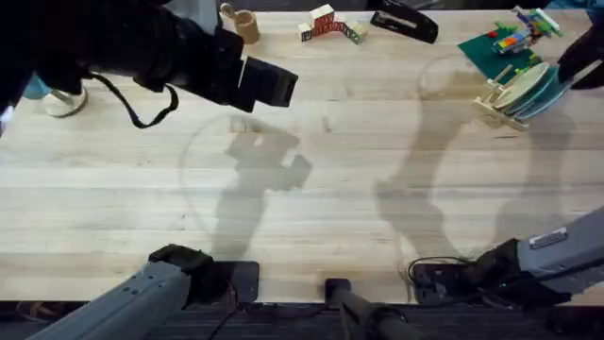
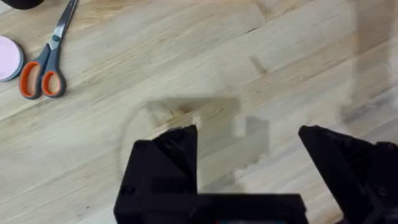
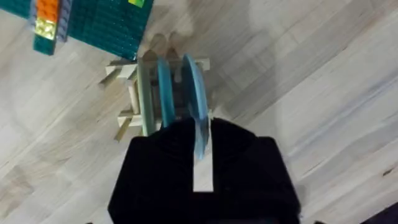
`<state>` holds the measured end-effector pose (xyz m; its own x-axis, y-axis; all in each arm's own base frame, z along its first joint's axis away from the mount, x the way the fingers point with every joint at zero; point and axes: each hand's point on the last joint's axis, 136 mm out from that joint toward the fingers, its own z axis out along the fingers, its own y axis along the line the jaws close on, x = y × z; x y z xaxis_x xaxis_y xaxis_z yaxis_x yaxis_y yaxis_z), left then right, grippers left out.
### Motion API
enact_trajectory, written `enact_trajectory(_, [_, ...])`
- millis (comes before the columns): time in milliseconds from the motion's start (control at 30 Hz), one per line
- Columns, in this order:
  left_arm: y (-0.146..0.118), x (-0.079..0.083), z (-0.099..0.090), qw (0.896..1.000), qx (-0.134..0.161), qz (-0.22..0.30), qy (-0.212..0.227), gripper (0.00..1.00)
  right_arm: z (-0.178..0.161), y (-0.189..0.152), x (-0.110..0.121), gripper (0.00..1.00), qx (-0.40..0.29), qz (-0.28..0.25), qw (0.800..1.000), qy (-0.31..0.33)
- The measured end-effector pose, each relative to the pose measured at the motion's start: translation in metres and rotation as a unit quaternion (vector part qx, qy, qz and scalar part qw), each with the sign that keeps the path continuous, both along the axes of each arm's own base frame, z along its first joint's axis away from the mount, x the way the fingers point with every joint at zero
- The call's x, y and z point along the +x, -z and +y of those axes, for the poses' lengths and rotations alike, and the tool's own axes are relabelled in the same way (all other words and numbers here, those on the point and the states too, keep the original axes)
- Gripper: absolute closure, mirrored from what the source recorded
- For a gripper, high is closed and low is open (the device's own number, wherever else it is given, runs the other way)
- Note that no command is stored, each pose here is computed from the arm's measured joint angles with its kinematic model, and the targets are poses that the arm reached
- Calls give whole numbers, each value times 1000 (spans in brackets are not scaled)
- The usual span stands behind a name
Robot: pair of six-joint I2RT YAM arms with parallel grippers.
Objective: Pick up the plates from the table one by one and place each into a slot on the dish rack.
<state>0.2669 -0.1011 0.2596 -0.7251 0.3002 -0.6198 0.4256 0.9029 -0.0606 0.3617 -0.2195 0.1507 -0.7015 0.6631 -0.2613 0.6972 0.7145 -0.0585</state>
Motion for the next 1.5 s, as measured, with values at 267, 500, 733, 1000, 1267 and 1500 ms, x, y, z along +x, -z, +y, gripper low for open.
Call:
enact_trajectory(267, [0,0,0,1000,0,0,0,7,10,-72,-18,829,-38,-70,997,0])
enact_trajectory(500, [0,0,0,1000,0,0,0,8,28,-112,-51,822,-46,-91,995,-1])
enact_trajectory(733, [0,0,0,1000,0,0,0,8,60,-136,-80,333,-22,-106,994,-33])
enact_trajectory(1000, [0,0,0,1000,0,0,0,7,137,-160,-96,6,-4,-120,977,-176])
enact_trajectory(1267, [4,-6,2,1000,4,14,0,7,209,-161,-111,5,8,-125,940,-317])
enact_trajectory(1500, [6,-8,2,1000,6,21,0,6,243,-133,-132,5,18,-122,915,-384])
